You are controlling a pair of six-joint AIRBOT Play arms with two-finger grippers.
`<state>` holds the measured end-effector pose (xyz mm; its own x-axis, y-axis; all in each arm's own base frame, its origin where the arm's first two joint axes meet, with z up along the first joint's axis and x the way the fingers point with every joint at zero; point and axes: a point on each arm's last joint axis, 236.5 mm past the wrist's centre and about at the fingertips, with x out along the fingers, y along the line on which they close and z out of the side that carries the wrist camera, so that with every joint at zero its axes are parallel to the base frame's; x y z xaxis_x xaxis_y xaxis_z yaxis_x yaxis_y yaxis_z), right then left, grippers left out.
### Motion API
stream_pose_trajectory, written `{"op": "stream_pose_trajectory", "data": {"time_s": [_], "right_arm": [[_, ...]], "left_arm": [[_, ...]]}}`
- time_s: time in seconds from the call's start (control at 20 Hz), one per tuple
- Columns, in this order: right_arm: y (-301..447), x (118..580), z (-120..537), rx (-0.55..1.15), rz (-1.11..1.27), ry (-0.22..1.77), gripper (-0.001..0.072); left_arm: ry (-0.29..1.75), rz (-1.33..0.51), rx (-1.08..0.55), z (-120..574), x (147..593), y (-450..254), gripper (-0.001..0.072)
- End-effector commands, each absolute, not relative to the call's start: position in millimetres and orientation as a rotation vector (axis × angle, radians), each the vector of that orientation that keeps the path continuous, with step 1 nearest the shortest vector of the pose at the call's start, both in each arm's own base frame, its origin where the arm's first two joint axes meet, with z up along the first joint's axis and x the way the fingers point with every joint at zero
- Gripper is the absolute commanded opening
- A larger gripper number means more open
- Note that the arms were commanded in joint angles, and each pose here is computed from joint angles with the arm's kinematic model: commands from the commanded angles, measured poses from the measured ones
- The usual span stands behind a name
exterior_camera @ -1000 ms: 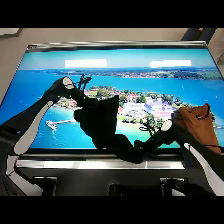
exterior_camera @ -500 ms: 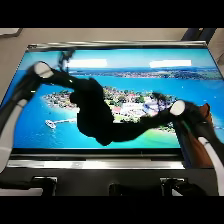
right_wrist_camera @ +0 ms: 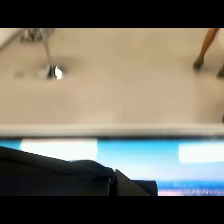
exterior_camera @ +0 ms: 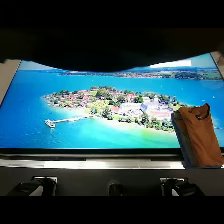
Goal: Fold the shirts.
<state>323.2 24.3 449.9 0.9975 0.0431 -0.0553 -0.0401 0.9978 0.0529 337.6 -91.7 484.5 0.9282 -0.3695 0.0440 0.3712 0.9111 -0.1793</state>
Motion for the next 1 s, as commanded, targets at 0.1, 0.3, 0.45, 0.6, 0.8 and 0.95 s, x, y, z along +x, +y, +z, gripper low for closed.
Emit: {"op": "stream_pose_trajectory", "data": {"time_s": [0.1, 0.3, 0.45, 0.6, 0.8, 0.95], "right_arm": [[7.4, 276.4, 492.0, 0.058, 0.006, -0.069, 0.0048], [4.5, 297.5, 373.9, 0.037, -0.045, 0.415, 0.0048], [5.6, 313.6, 276.4, -0.071, -0.055, 0.785, 0.0048], [15.4, 349.8, 205.4, -0.094, -0.043, 0.939, 0.0048], [44.9, 439.8, 114.4, -0.031, -0.005, 0.971, 0.0048], [71.5, 516.4, 68.9, 0.115, 0.014, 0.842, 0.0049]], "left_arm": [[-0.008, -0.254, -0.121, 491.6, 280.9, -60.2, 0.0029], [0.478, -0.184, -0.086, 354.9, 290.2, -47.8, 0.0028], [0.788, -0.180, -0.097, 240.5, 279.8, -49.0, 0.0028], [0.987, -0.204, -0.144, 155.0, 267.3, -58.7, 0.0028], [1.164, -0.217, -0.181, 71.2, 290.7, -65.9, 0.0029], [1.170, -0.184, -0.187, 22.0, 355.0, -62.0, 0.0030]]}}
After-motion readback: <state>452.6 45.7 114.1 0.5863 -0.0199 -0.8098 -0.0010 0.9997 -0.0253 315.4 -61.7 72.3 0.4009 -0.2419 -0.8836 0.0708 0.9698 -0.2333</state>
